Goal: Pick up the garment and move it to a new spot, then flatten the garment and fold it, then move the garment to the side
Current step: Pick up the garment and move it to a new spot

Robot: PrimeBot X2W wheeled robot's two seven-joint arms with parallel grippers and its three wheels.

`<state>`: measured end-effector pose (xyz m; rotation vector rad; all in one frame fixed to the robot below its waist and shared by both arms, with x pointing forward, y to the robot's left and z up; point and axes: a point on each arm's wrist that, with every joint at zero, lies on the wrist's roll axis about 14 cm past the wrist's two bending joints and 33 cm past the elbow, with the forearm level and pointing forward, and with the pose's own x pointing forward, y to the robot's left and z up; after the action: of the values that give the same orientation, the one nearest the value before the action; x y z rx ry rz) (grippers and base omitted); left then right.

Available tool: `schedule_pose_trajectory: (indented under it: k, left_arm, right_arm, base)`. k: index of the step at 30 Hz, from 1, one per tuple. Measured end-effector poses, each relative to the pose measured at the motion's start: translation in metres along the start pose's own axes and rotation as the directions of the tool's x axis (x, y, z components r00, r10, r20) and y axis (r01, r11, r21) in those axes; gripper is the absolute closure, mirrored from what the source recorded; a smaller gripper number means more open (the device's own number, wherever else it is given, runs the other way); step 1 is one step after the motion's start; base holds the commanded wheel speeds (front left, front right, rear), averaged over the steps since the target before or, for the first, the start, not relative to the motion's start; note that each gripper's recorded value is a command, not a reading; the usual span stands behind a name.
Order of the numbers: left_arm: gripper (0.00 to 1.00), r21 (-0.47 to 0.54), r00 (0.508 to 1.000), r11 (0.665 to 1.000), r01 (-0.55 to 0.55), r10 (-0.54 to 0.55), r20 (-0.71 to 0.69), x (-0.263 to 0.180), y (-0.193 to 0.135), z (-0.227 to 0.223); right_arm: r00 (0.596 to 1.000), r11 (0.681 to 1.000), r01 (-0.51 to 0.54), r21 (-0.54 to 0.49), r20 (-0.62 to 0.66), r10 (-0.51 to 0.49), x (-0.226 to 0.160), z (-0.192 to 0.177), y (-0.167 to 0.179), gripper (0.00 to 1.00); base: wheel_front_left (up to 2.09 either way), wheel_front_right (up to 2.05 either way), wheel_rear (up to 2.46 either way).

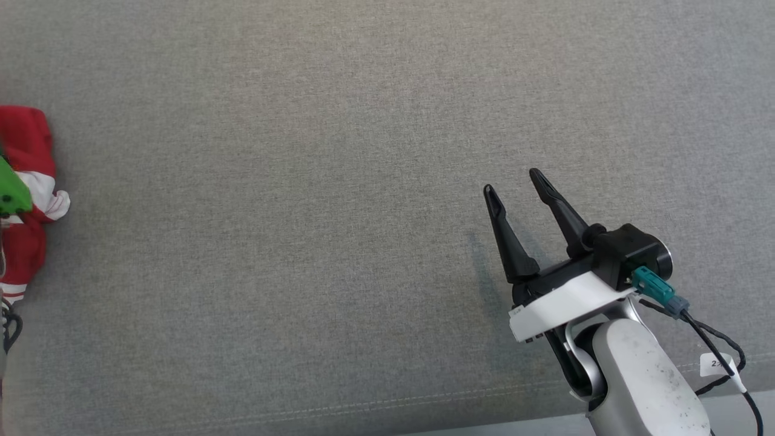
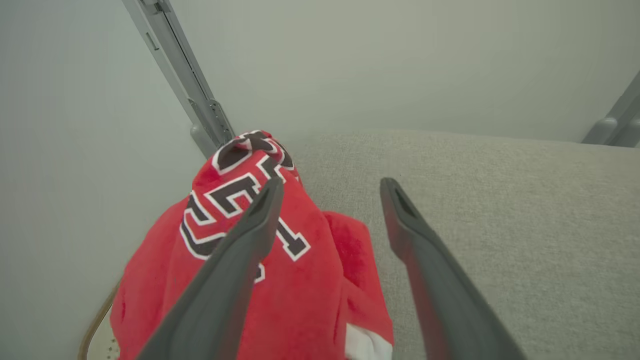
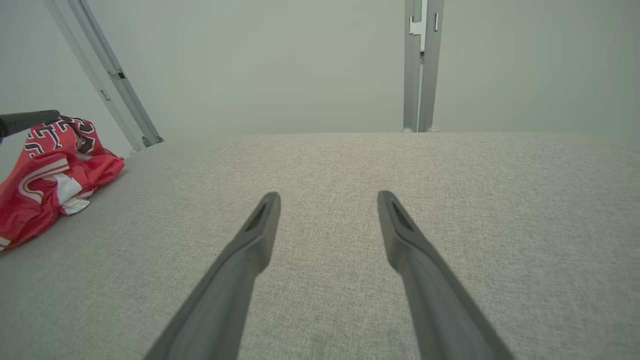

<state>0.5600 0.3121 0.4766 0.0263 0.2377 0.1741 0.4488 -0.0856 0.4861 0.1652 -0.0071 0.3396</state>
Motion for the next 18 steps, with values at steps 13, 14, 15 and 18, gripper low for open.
schedule_pose_trajectory:
  k: [13, 14, 15, 18]
  left_arm:
    - [0.0, 0.052, 0.928, 0.997, -0.053, 0.068, -0.367, -0.004, 0.011, -0.08]
    - [0.0, 0.042, 0.916, 0.997, -0.059, 0.071, -0.395, -0.005, 0.011, -0.084]
    - [0.0, 0.044, 0.904, 0.997, -0.06, 0.073, -0.421, -0.005, 0.011, -0.088]
    - [0.23, 0.042, 0.895, 0.997, -0.065, 0.076, -0.439, -0.004, 0.01, -0.091]
  right_arm:
    - [0.999, 0.999, 0.04, -0.002, -0.022, -0.04, -0.007, -0.005, -0.014, 0.0]
    - [0.999, 0.999, 0.041, -0.002, -0.023, -0.041, -0.007, -0.006, -0.014, 0.0]
    - [0.999, 0.999, 0.041, -0.003, -0.023, -0.041, -0.007, -0.005, -0.014, 0.0]
    - [0.999, 0.999, 0.048, 0.0, -0.024, -0.048, -0.007, -0.006, -0.016, 0.0]
  base:
    - [0.0, 0.0, 0.0]
    - [0.0, 0.0, 0.0]
    - [0.0, 0.0, 0.0]
    - [0.0, 0.0, 0.0]
